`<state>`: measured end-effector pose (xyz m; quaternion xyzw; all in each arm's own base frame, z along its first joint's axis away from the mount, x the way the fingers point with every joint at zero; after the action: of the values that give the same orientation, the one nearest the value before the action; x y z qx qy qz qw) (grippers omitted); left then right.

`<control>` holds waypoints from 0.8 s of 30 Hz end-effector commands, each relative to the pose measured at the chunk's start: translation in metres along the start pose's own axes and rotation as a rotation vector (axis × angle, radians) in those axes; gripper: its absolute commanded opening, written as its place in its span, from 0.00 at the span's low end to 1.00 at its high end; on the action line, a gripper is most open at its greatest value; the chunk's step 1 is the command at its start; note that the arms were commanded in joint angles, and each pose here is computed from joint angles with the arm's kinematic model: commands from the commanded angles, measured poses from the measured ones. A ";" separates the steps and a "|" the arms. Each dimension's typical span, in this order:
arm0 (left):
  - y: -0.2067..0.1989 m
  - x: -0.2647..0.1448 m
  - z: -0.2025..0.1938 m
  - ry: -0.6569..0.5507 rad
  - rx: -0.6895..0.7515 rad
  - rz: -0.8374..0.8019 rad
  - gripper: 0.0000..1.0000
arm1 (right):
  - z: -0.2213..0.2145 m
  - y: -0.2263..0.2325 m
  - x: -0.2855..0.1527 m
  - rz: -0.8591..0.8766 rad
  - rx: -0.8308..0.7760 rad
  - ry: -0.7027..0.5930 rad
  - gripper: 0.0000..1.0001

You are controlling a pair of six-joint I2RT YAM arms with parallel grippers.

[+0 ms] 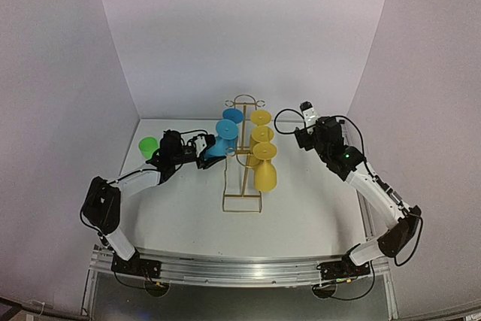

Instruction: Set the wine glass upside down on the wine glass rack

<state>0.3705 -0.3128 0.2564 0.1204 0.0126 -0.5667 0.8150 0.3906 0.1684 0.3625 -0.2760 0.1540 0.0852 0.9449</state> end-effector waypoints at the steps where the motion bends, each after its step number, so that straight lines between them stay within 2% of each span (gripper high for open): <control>1: 0.006 0.004 0.008 -0.050 -0.002 0.002 0.49 | 0.008 -0.005 -0.010 0.013 0.040 -0.046 0.84; 6: 0.010 0.005 0.009 -0.056 -0.021 0.015 0.49 | 0.007 -0.005 -0.011 0.017 0.040 -0.047 0.85; 11: 0.003 0.004 0.003 -0.055 0.035 -0.012 0.49 | 0.007 -0.006 -0.011 0.010 0.029 -0.045 0.85; 24: -0.002 0.016 -0.020 -0.019 0.060 -0.056 0.50 | 0.006 -0.007 -0.016 0.014 0.028 -0.053 0.85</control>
<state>0.3771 -0.3182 0.2340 0.1285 0.0140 -0.5752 0.8078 0.3876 0.1709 0.3594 -0.2715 0.1548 0.0993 0.9447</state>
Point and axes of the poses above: each gripper's point midway between its finger pads, its own x axis out along the fingers, its own y axis along the line the jaws close on, z = x × y, the point moved 3 cm from there along -x, back along the fingers, and after that the axes turned 9 degrees about -x, right-handed, at the moved point
